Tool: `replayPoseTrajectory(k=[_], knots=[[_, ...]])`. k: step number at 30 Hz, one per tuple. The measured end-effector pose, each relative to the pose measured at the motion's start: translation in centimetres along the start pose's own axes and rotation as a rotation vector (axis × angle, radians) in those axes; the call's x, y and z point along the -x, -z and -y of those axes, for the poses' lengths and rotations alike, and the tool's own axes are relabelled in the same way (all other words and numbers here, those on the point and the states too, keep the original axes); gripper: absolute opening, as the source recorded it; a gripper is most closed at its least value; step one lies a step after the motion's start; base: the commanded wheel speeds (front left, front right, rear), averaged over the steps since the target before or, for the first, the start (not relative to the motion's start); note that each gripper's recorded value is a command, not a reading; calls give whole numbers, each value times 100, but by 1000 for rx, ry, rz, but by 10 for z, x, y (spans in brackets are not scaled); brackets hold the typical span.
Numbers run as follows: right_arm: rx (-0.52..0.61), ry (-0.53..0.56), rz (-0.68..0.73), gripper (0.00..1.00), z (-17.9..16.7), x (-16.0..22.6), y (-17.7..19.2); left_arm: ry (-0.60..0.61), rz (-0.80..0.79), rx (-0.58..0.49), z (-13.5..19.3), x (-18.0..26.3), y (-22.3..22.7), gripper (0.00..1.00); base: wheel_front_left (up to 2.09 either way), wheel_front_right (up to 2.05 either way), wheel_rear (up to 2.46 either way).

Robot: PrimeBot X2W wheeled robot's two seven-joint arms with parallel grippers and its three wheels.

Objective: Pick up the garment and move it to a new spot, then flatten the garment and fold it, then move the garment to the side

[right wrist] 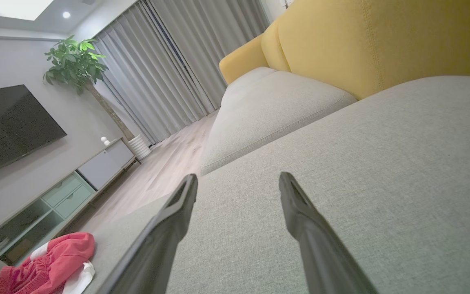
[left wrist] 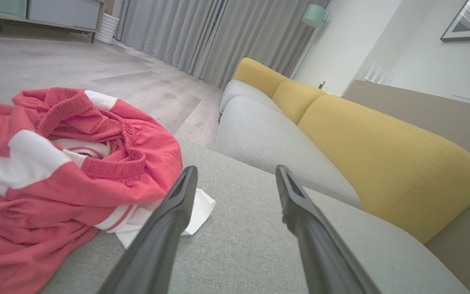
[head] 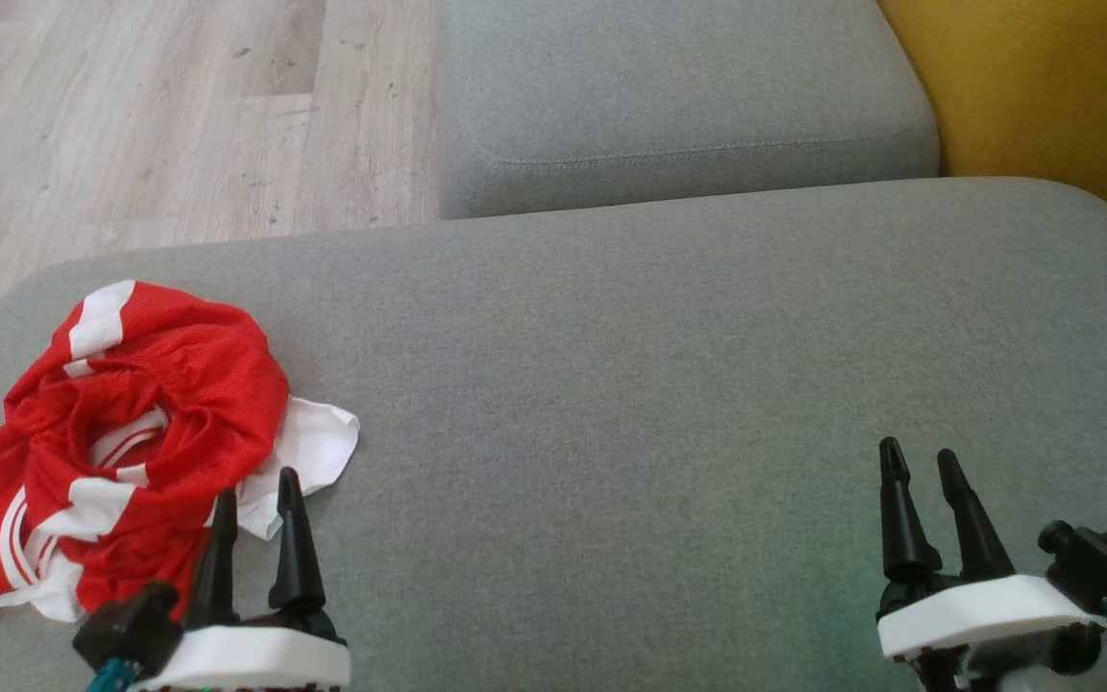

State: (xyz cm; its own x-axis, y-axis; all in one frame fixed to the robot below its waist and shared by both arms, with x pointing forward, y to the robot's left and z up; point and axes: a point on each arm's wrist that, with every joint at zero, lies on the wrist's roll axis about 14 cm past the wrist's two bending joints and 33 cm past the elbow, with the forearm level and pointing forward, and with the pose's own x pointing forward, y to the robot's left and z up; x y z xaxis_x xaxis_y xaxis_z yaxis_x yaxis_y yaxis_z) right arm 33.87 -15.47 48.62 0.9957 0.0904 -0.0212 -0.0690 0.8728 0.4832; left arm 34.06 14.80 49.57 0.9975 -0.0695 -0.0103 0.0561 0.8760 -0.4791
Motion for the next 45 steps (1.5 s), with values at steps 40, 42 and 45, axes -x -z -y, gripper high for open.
replayPoseTrajectory(k=[40, 42, 45], knots=[[421, -128, 31, 100, -26, 7, 6, 76, 49, -443, 15, 12, 5, 100, 0, 0, 0], [414, -117, 29, 100, -22, 8, 6, 75, 43, -443, 14, 12, 7, 100, 0, 0, 0], [413, -115, 25, 100, -21, 8, 7, 71, 31, -444, 12, 13, 10, 100, 0, 0, 0]])
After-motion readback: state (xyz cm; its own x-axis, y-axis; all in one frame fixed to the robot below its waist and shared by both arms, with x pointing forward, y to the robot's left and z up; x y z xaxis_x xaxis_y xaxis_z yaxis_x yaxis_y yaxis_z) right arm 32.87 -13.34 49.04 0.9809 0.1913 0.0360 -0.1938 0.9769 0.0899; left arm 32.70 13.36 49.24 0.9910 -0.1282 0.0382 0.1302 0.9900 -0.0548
